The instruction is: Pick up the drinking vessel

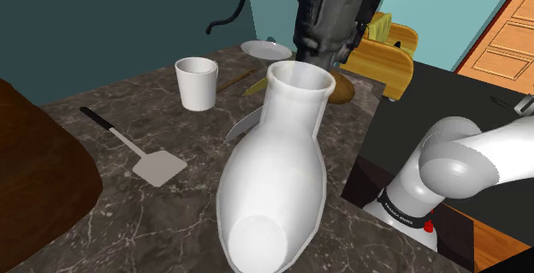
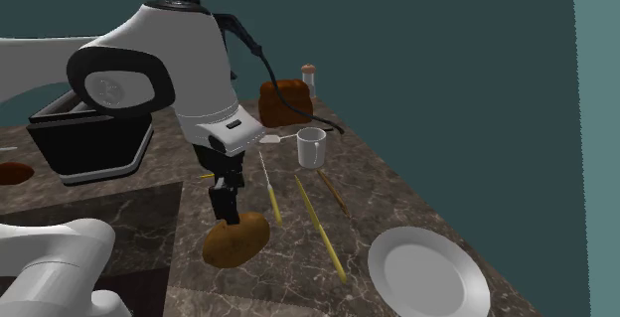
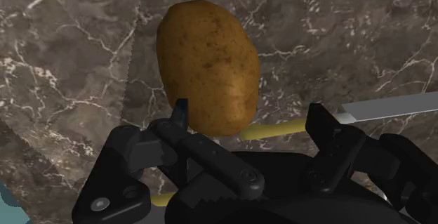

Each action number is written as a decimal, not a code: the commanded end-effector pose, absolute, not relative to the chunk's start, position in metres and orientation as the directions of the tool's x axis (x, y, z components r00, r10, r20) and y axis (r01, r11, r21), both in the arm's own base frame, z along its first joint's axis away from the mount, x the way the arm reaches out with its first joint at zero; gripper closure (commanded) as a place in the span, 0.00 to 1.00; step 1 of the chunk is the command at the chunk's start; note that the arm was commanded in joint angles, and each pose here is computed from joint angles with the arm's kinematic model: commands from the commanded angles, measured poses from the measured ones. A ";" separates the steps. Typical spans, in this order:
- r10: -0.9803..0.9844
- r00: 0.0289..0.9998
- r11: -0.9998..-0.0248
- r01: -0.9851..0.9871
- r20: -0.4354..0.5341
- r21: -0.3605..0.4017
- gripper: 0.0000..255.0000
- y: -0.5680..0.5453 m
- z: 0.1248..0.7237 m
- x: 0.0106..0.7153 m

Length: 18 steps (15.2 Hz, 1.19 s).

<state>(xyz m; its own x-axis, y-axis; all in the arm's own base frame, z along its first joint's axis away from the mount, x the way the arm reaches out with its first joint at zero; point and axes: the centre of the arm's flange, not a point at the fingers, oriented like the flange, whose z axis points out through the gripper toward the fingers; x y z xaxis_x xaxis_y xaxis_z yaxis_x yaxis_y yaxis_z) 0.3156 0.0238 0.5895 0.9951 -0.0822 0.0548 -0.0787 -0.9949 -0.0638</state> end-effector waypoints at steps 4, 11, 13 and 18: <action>-0.095 0.993 -0.995 -0.092 0.064 -0.049 0.00 0.060 0.590 0.335; -0.125 0.988 -0.992 -0.124 0.088 -0.015 0.00 0.144 0.591 0.382; -0.133 0.987 -0.991 -0.133 0.094 -0.005 0.00 0.167 0.591 0.396; -0.153 0.982 -0.988 -0.156 0.112 0.018 0.00 0.226 0.590 0.431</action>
